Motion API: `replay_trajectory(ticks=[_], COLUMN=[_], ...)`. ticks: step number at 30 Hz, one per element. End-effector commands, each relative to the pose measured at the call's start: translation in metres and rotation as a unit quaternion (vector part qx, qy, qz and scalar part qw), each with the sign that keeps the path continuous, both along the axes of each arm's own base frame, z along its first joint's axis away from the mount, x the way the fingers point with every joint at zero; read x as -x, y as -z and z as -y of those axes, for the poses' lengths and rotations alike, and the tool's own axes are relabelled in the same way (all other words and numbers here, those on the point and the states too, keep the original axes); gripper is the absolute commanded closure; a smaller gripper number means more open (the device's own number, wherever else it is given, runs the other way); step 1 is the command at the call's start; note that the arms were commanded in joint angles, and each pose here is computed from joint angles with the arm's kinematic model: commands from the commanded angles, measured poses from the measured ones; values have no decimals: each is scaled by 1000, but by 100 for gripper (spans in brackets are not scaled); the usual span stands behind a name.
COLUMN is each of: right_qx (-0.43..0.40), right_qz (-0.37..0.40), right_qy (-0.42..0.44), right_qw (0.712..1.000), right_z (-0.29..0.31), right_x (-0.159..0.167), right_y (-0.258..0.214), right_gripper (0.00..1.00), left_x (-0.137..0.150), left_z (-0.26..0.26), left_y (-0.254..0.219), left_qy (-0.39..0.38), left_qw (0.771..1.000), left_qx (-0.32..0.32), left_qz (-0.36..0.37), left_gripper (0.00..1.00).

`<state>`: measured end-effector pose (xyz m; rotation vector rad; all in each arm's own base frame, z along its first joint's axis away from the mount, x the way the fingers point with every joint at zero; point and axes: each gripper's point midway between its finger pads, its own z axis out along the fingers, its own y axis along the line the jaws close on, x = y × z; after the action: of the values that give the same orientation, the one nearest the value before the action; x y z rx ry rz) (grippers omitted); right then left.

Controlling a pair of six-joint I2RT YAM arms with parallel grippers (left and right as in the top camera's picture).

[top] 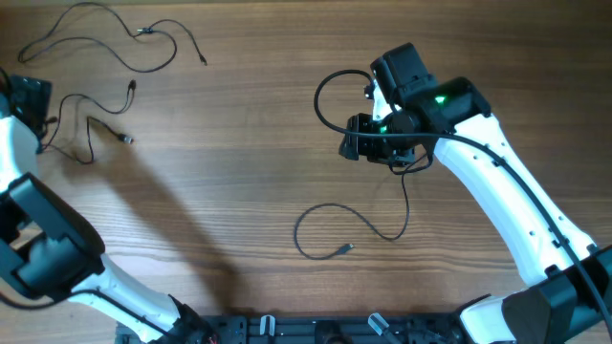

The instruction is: Untangle cables

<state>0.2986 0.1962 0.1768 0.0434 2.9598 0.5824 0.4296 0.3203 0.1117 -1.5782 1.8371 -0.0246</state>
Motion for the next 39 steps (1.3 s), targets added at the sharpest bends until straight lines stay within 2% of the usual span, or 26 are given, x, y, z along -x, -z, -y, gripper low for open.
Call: replay_trajectory(ticks=[1,2,4,6,10,13,15,18,20,21,23,24,26,29,30,31,32,33,34,36,37,39], right_qx=[0,0,-1,-1,4,3,2,1,0,-1,-1,-1,-1,-1,-1,-1,-1,-1,-1,3,8,27], right_qz=[-8,-9,-8,-8,-16,-14,-14,-13,-10,-11,-15,-15,-16,-15,-15,-15,-15,-15,-15,-10,-3,-9], right_qy=[0,0,0,0,-2,-3,0,2,3,6,12,12,12,12,12,12,12,12,12,-5,-25,-36], right_qw=[1000,1000,1000,1000,1000,1000,1000,1000,1000,1000,1000,1000,1000,1000,1000,1000,1000,1000,1000,1000,1000,999], right_z=[-2,-2,-2,-2,0,0,-1,-1,-2,-2,-1,-1,-1,-1,-1,-1,-1,-1,-1,-1,0,9], right_x=[2,2,2,2,6,5,5,4,3,2,3,3,3,3,3,3,3,3,3,4,4,9], right_y=[6,7,6,6,8,7,7,7,7,7,7,7,7,7,7,7,7,7,7,7,8,11], right_gripper=[39,39,38,38,38,38,37,36,34,34,34,34,34,34,34,34,34,34,32,23,15,7], left_x=[3,9,43,74,90,96,92,77,68,56,7,-5,-17,-21,-21,-16,-10,-5,0,5,11,13], left_z=[4,8,30,46,40,12,-10,-34,-40,-43,-34,-31,-34,-38,-38,-41,-45,-46,-44,-38,-29,-13], left_y=[-92,-91,-61,-19,32,59,65,58,51,44,4,-12,-39,-47,-46,-42,-37,-30,-24,-19,-20,-41], left_qy=[0,0,-4,-51,-77,-103,-104,-111,-108,-88,22,44,58,60,59,46,31,19,33,61,64,75], left_qw=[997,998,999,989,982,980,984,990,992,995,996,992,986,983,983,986,989,991,994,994,996,994], left_qx=[-40,-33,24,86,110,111,90,58,46,35,18,8,-23,-38,-37,-38,-40,-38,-42,-49,-32,-10], left_qz=[61,51,-36,-107,-136,-132,-114,-66,-44,-21,82,116,154,169,168,156,140,123,99,71,61,80], left_gripper=[0,0,0,0,0,0,14,67,91,96,96,96,96,96,96,61,40,12,0,0,0,0])
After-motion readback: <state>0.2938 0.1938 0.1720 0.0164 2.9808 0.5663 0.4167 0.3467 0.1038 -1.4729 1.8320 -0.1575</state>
